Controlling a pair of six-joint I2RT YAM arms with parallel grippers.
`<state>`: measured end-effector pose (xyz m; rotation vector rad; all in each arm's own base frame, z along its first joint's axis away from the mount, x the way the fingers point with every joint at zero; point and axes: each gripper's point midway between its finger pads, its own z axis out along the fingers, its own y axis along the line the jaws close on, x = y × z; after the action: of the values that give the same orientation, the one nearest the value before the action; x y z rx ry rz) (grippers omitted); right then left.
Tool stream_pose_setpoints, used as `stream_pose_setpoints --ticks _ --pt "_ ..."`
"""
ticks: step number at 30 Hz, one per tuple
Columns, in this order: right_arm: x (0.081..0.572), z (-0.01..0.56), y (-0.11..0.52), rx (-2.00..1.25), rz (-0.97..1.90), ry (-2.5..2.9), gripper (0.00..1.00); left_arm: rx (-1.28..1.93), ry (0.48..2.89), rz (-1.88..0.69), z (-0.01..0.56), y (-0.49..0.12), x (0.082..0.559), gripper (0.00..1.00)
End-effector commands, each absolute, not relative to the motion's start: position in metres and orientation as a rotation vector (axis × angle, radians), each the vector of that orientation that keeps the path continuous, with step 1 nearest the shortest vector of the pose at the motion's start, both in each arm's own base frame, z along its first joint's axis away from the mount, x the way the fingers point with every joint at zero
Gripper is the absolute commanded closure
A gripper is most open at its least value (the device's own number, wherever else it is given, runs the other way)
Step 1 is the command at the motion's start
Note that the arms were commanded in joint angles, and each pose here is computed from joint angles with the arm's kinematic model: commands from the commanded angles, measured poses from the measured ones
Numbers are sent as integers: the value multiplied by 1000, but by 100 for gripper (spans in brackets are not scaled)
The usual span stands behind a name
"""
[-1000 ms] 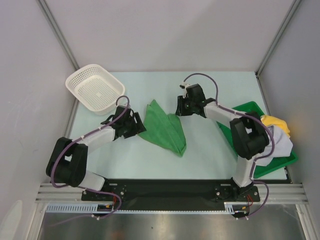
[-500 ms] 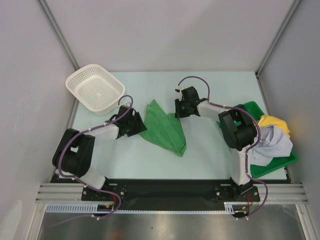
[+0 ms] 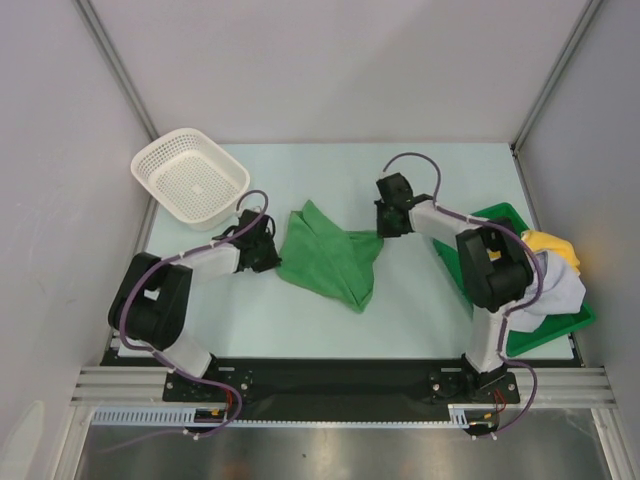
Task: Fold and stack the towels
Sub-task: Flatten out the crumpled towel
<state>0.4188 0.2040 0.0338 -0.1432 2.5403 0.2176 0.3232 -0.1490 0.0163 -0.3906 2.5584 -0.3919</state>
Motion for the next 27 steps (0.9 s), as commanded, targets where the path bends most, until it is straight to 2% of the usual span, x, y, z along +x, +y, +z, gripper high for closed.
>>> stream_pose_setpoints --ticks 1,3,8,15,20,22,24,26,27 --pt "376 48 137 105 -31 2620 100 -368 2537 -254 36 -130 326 100" --pt "344 51 127 151 -12 2640 100 -382 2504 -213 46 -122 328 100" --pt "315 72 115 185 15 2592 100 -414 2505 -126 47 -108 320 100" --pt "326 99 120 90 115 2477 100 -526 2498 -68 41 -86 281 100" --pt "345 109 129 64 153 2456 100 -551 2395 -199 63 -90 257 100" --pt "353 118 153 -15 284 2425 100 -535 2395 -210 65 -90 253 100" --pt "360 141 191 -188 463 2369 82 -530 2389 -203 69 -89 255 100" --pt "374 149 221 -307 572 2325 70 -531 2403 -188 67 -88 254 100" --pt "378 155 237 -380 613 2295 68 -532 2417 -183 64 -88 253 100"
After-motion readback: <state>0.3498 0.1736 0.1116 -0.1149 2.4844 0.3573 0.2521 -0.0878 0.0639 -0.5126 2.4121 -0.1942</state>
